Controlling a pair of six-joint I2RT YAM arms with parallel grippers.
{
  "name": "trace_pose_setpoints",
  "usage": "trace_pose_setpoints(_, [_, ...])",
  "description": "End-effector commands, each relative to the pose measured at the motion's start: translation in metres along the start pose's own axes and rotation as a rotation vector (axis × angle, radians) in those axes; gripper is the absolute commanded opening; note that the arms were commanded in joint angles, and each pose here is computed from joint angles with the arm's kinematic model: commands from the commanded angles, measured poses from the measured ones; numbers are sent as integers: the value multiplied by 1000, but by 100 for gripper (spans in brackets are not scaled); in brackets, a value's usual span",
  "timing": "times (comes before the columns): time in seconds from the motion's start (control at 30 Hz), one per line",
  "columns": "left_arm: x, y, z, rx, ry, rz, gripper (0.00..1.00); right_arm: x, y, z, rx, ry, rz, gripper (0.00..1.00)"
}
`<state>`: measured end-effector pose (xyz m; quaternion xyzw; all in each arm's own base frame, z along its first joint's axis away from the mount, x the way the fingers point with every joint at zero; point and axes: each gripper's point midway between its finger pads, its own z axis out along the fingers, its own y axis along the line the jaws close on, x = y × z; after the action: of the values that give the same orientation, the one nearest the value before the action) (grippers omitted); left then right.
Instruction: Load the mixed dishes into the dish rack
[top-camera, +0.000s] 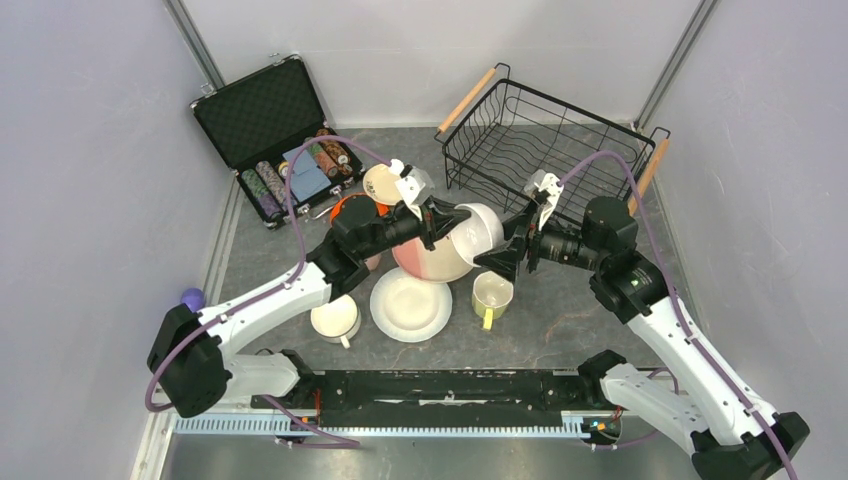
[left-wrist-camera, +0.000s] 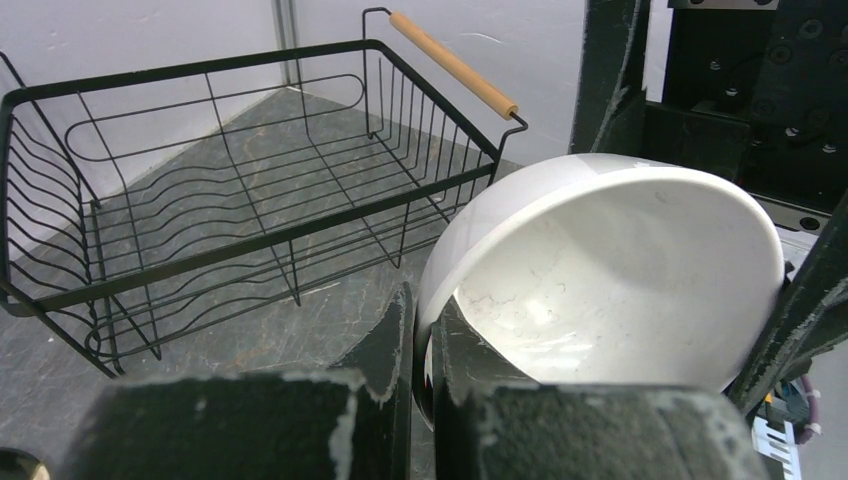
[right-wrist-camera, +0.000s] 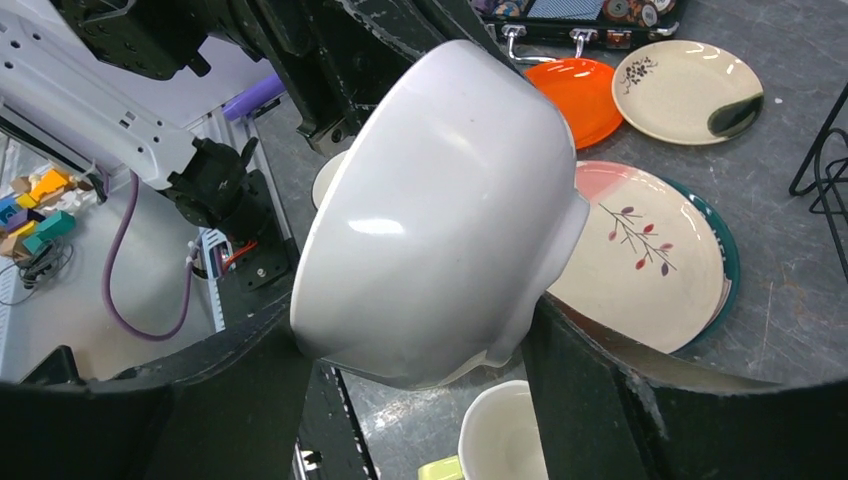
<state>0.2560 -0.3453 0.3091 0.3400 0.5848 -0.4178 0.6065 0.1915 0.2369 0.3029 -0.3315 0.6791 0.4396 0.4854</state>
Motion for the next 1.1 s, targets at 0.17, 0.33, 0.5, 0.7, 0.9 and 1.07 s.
trace_pose_setpoints(0.17, [-18,-6,8,40,-32,4,2,-19,10,-2,-43,-51,-28,58])
trace_pose_setpoints(0.33, [-15,-7,13,48,-20,-31,29,-16,-5,3,24,-43,-9,48])
trace_pose_setpoints(0.5, [-11,-3,17,31,-9,-48,54,-12,-42,3,226,-30,38,39])
trace_pose_setpoints(0.7, [-1,13,23,-46,33,-58,74,-7,-67,8,326,-2,69,29])
trace_pose_setpoints(0.9, [2,35,17,-174,87,-44,78,-10,-91,-1,458,-11,64,26])
trace_pose_setpoints(1.07, [-3,45,8,-256,86,-61,79,-29,-102,-1,507,-13,31,25])
